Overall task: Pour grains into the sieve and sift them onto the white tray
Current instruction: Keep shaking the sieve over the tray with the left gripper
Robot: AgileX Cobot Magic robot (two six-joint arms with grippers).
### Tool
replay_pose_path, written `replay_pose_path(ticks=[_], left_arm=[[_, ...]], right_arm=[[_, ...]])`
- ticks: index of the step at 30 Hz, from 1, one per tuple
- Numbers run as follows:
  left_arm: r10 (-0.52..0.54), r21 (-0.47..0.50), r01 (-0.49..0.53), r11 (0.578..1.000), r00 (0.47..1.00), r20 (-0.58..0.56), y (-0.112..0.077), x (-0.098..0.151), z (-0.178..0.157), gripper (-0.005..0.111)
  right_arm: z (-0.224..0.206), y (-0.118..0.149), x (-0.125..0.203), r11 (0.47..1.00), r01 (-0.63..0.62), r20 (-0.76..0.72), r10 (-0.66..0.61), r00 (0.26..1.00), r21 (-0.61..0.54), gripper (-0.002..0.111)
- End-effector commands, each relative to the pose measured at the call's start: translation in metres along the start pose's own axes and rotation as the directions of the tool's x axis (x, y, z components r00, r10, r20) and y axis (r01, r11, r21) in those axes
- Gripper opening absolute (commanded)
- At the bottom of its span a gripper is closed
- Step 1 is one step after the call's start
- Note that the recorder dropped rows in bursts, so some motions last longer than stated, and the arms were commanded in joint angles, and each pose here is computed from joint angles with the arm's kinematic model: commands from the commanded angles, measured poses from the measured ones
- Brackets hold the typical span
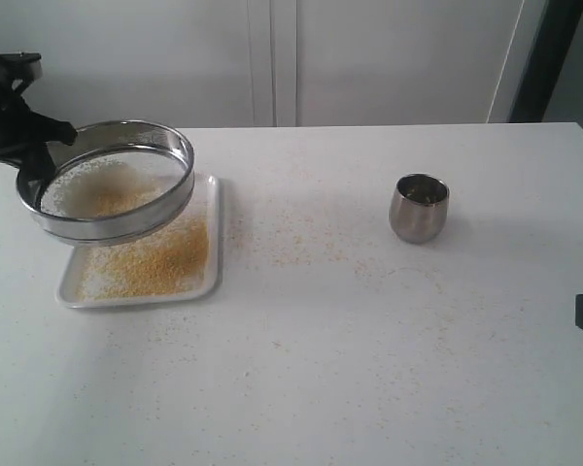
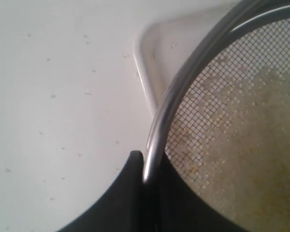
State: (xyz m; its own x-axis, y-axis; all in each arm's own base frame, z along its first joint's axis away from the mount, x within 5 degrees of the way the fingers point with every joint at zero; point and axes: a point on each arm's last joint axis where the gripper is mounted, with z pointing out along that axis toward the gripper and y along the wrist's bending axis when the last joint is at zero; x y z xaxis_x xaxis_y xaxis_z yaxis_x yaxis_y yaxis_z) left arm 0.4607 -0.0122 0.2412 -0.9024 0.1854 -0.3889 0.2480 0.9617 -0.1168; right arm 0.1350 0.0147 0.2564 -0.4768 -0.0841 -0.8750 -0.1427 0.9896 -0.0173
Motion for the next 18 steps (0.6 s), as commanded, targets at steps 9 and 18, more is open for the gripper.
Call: replay_pose_path(ticks=[9,18], left_arm=[[-0.037,0.069,0.043,0.997,0.996,-0.077,-0.001,0.001,-0.007,0.000],[-0.025,0.001,0.025,1.000,0.998,0.062,0.002,-0.010,0.001,0.000]], right_arm=[[-0.001,-0.001,-0.002,1.000,0.002,0.011,-0.002,1.000,0.004,0.000],[-0.001,-0.001,-0.002,1.000,0.002,0.011,-0.002,1.000,0.004,0.000]])
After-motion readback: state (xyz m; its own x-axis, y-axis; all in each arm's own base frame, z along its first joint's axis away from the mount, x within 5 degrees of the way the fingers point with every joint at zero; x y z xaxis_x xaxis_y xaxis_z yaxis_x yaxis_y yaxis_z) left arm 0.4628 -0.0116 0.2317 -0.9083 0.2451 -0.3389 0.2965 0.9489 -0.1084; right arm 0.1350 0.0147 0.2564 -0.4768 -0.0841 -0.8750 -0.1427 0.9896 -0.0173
